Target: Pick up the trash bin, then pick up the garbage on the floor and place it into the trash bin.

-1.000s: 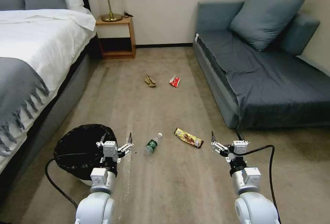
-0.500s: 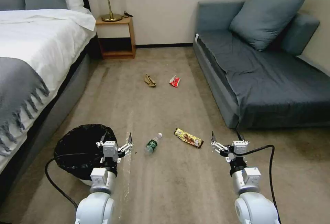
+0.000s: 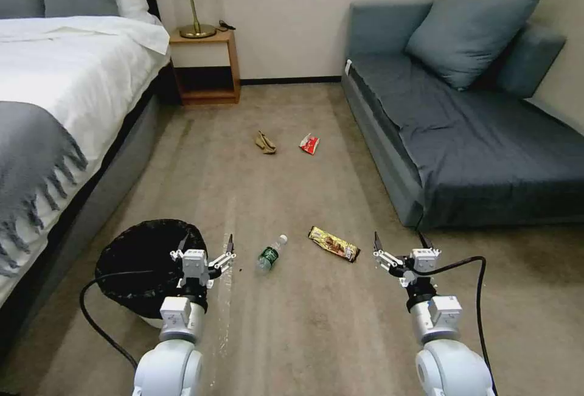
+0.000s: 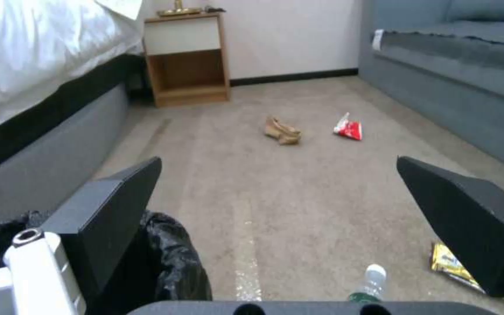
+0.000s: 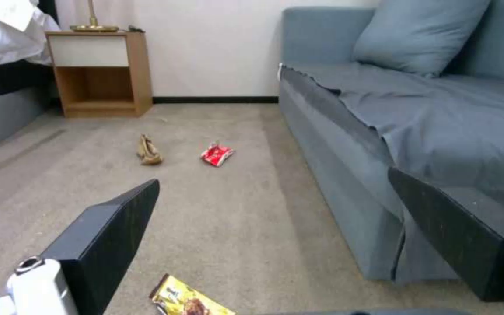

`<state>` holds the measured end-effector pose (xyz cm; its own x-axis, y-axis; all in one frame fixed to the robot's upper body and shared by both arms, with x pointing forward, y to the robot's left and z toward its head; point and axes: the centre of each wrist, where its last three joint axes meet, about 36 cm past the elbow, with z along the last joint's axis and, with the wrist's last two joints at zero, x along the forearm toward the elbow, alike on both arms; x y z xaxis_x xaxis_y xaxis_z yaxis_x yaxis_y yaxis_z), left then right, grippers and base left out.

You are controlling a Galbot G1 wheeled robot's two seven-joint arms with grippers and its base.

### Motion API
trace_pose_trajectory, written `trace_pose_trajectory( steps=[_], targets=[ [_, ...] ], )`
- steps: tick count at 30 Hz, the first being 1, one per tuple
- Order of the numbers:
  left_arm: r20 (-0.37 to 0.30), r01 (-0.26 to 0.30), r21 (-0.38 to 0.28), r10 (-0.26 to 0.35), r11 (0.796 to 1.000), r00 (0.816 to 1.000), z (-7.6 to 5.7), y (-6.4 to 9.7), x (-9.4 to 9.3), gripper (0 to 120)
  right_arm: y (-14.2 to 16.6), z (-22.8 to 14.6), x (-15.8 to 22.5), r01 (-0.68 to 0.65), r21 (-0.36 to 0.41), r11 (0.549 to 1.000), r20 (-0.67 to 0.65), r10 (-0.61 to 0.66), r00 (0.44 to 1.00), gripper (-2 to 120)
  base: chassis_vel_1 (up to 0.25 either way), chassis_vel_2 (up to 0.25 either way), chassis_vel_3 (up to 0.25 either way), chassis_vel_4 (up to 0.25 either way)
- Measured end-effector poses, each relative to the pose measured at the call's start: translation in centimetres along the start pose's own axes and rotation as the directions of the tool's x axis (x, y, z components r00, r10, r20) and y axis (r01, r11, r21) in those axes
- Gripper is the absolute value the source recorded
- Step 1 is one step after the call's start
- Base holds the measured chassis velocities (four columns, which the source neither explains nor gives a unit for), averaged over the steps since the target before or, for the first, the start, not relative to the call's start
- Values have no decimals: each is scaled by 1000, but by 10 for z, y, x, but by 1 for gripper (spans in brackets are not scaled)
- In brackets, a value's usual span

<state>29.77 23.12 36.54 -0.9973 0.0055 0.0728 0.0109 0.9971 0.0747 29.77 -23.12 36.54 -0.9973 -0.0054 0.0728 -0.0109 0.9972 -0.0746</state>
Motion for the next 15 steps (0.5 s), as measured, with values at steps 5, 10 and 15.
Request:
trace_pose_trajectory(
  steps=[5, 10, 15],
  targets=[
    [0, 0, 0, 0, 1000, 1000, 0, 0, 0, 100, 0, 0, 0, 0, 0, 1000, 0, 0, 1000, 100, 0, 0, 0, 0],
    [0, 0, 0, 0, 1000, 1000, 0, 0, 0, 100, 0, 0, 0, 0, -1, 1000, -1, 0, 1000, 100, 0, 0, 0, 0],
    [8, 40, 22, -41, 999, 999, -12, 8, 8, 100, -3, -8, 2, 20, -28, 999, -11, -21, 1000, 100, 0, 0, 0, 0]
  ],
)
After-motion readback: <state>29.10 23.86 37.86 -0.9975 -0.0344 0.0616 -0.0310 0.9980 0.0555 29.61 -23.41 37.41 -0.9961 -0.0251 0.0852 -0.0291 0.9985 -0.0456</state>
